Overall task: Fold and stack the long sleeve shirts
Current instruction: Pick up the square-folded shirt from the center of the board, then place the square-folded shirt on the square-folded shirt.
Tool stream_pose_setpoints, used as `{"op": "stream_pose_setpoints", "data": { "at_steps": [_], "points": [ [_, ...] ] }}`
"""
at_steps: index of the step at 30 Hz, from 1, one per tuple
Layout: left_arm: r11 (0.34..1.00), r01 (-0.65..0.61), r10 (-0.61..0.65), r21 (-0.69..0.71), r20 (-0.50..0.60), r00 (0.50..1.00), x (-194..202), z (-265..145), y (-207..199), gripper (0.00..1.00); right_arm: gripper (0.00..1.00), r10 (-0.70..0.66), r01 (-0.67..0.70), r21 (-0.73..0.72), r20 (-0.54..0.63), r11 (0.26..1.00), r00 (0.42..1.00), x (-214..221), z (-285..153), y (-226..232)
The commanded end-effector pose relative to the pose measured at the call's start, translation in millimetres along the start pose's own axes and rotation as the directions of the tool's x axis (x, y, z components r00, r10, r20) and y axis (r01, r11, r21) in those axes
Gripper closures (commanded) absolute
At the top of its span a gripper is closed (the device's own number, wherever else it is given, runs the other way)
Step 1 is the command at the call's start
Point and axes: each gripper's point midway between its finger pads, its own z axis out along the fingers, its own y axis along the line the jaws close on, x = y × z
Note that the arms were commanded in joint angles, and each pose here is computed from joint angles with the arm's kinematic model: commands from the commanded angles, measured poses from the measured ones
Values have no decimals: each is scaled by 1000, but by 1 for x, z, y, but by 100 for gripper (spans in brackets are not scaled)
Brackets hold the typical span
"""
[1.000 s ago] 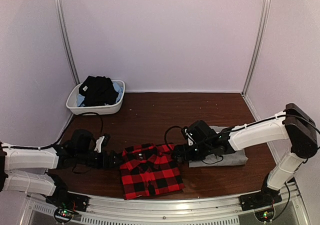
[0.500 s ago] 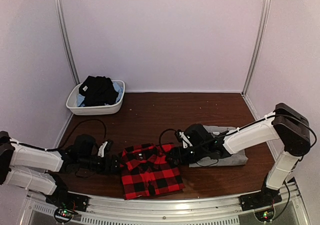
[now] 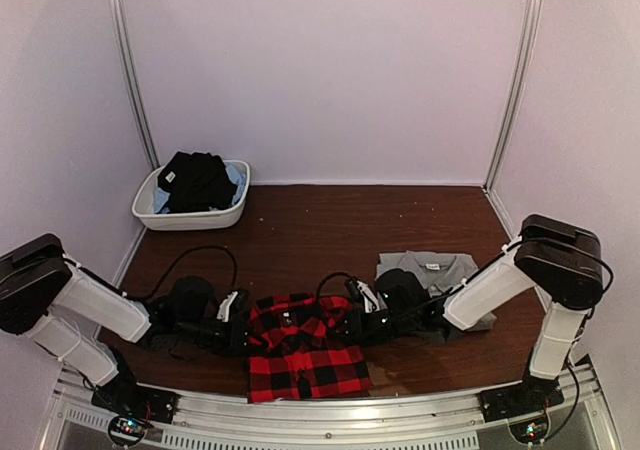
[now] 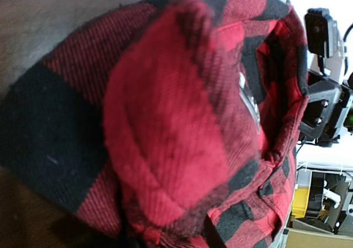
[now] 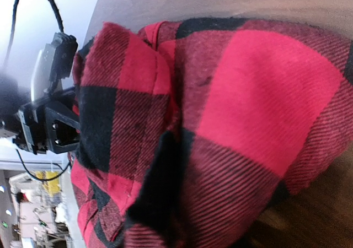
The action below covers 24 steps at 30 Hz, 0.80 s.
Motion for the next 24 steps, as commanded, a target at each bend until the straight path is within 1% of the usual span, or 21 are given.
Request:
{"op": "stream_pose_setpoints", "data": {
  "at_steps": [1,2,4,5,9,11,16,19,24],
  "points": [
    [993,-76,73,88,40,997,-19,4,-32,94,79,62,-64,-50,-56,997,997,19,-4,-3],
    [991,-94,89,97,49,995,-24,4,-38,99,86,56,-58,-47,-50,997,997,16,-7,-3],
    [985,-128,121,115,69,990,-34,3,-52,100,97,40,-41,-32,-33,999,999,8,-14,0],
    [982,-144,135,125,79,988,-39,2,-59,100,100,28,-29,-19,-28,999,999,5,-17,1],
    [968,-210,196,136,113,974,-68,0,-95,100,100,-11,11,20,20,1000,1000,-20,-39,13],
    [961,-236,218,145,133,967,-82,-2,-113,100,100,-18,16,56,43,998,999,-33,-55,12],
    [939,-306,282,160,157,947,-121,6,-158,100,100,-25,3,171,128,985,991,-72,-113,0],
    [921,-339,316,193,143,938,-140,22,-183,100,100,-21,-23,249,173,968,985,-88,-155,-11],
    [884,-399,384,246,108,917,-164,65,-223,100,100,-23,-85,390,264,917,964,-110,-233,-44]
  ]
}}
